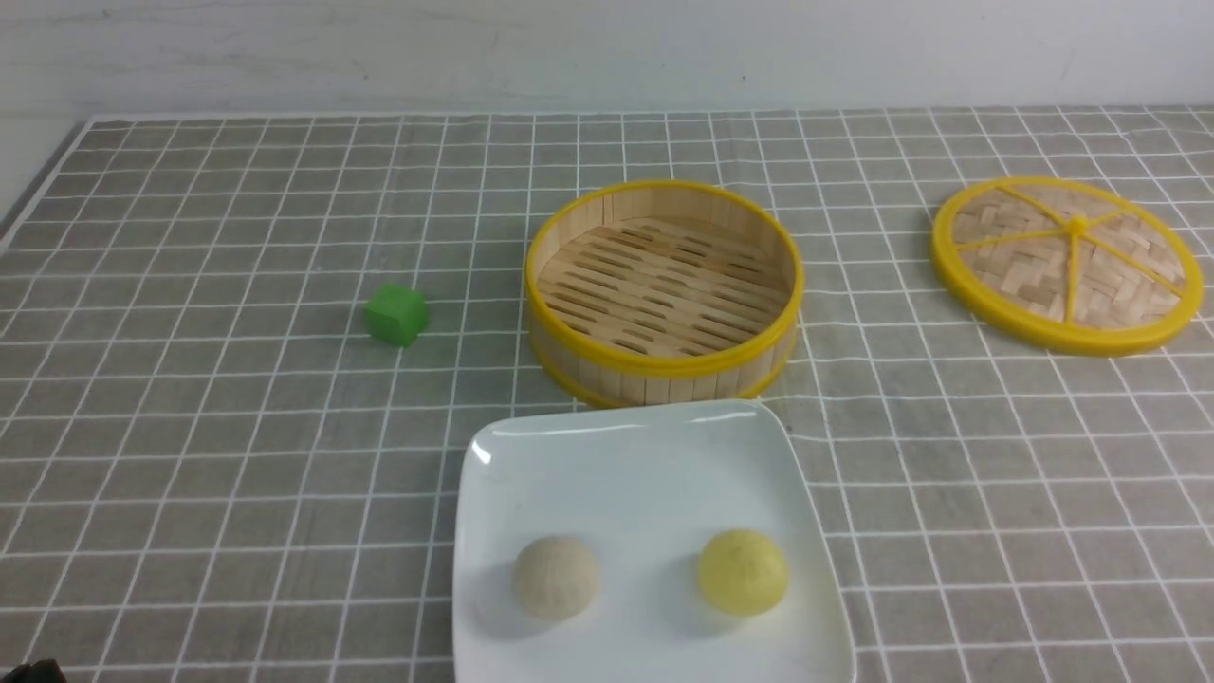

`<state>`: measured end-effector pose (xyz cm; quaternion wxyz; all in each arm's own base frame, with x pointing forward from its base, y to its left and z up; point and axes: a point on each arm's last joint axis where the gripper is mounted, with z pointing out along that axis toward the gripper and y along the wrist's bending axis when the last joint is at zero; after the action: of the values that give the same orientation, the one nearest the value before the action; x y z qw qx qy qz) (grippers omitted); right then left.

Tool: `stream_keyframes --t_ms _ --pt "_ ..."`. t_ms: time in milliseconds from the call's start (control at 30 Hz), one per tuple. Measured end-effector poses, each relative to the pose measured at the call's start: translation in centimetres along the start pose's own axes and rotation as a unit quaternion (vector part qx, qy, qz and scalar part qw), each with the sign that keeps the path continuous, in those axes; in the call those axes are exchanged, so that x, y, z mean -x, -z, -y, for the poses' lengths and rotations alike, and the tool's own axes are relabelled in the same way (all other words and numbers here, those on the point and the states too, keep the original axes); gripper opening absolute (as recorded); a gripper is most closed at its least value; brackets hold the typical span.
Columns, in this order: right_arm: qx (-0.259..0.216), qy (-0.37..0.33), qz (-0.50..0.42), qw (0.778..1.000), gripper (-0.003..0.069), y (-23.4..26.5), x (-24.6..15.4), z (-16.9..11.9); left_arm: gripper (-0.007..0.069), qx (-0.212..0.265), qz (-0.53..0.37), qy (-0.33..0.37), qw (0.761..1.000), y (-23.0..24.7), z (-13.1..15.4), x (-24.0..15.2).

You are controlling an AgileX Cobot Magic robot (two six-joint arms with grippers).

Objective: Put the steamed buns into the plate on the grey tablecloth.

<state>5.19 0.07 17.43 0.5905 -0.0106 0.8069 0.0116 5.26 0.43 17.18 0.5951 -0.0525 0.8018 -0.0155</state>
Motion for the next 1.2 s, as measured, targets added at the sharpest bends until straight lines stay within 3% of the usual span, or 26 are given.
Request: stream_keyframes --t_ms 1200 --pt "0.000 0.000 0.000 1.000 0.0039 0.00 0.00 0.00 0.0115 0.004 0.000 -0.011 1.000 0.00 -0.08 0.01"
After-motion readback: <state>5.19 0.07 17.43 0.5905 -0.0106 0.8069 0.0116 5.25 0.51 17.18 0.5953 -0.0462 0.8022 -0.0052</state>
